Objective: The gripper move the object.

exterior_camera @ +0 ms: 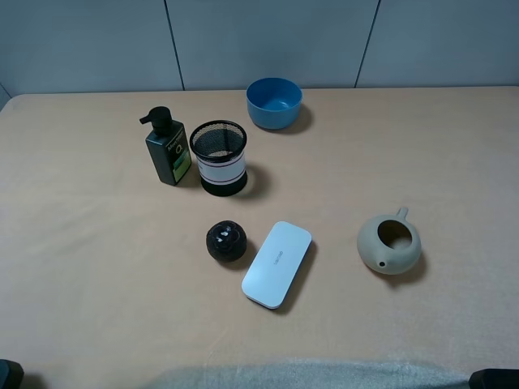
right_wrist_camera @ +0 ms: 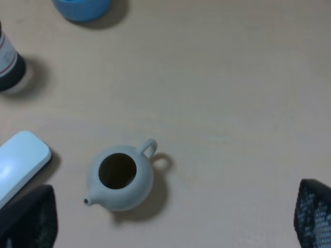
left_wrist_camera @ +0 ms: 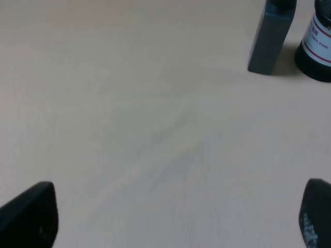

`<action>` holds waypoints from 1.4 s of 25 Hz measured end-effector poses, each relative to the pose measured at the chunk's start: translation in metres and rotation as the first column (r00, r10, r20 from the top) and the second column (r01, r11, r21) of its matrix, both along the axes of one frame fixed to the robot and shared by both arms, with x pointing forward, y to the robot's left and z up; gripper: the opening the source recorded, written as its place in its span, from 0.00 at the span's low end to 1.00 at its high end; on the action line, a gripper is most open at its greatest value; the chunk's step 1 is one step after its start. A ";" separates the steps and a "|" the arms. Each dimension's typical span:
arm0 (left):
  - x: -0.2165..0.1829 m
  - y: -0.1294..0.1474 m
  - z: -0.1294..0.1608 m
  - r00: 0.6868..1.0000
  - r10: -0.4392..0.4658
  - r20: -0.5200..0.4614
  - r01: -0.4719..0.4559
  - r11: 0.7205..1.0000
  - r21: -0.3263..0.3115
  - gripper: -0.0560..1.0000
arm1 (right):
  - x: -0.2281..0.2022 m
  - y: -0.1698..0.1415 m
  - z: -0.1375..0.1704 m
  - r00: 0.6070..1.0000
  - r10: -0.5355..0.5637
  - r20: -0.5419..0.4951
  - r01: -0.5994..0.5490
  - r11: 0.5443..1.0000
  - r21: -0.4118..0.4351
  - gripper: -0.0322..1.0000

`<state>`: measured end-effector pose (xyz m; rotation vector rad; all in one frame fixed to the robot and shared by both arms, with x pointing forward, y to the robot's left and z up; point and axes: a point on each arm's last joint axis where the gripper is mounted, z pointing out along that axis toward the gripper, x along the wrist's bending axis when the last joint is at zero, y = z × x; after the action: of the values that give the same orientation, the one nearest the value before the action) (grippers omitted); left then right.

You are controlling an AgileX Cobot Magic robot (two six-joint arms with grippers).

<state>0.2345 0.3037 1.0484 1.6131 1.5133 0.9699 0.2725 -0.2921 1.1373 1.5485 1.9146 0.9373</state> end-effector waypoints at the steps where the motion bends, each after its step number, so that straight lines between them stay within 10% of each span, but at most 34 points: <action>1: 0.000 0.000 0.000 1.000 0.000 0.000 0.000 1.000 0.000 0.94 | -0.005 -0.002 -0.004 1.000 -0.011 0.011 0.011 1.000 0.004 0.70; 14: 0.000 0.000 0.000 1.000 0.000 0.000 0.000 1.000 0.000 0.94 | -0.037 -0.011 -0.058 0.942 -0.254 0.220 0.244 0.967 0.073 0.70; 35: 0.000 0.000 0.000 1.000 0.000 0.000 0.000 1.000 0.000 0.94 | -0.037 -0.011 -0.085 0.939 -0.250 0.238 0.246 0.968 0.049 0.70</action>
<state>0.2345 0.3037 1.0484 1.6131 1.5133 0.9699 0.2351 -0.3035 1.0527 1.5616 1.5059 0.9830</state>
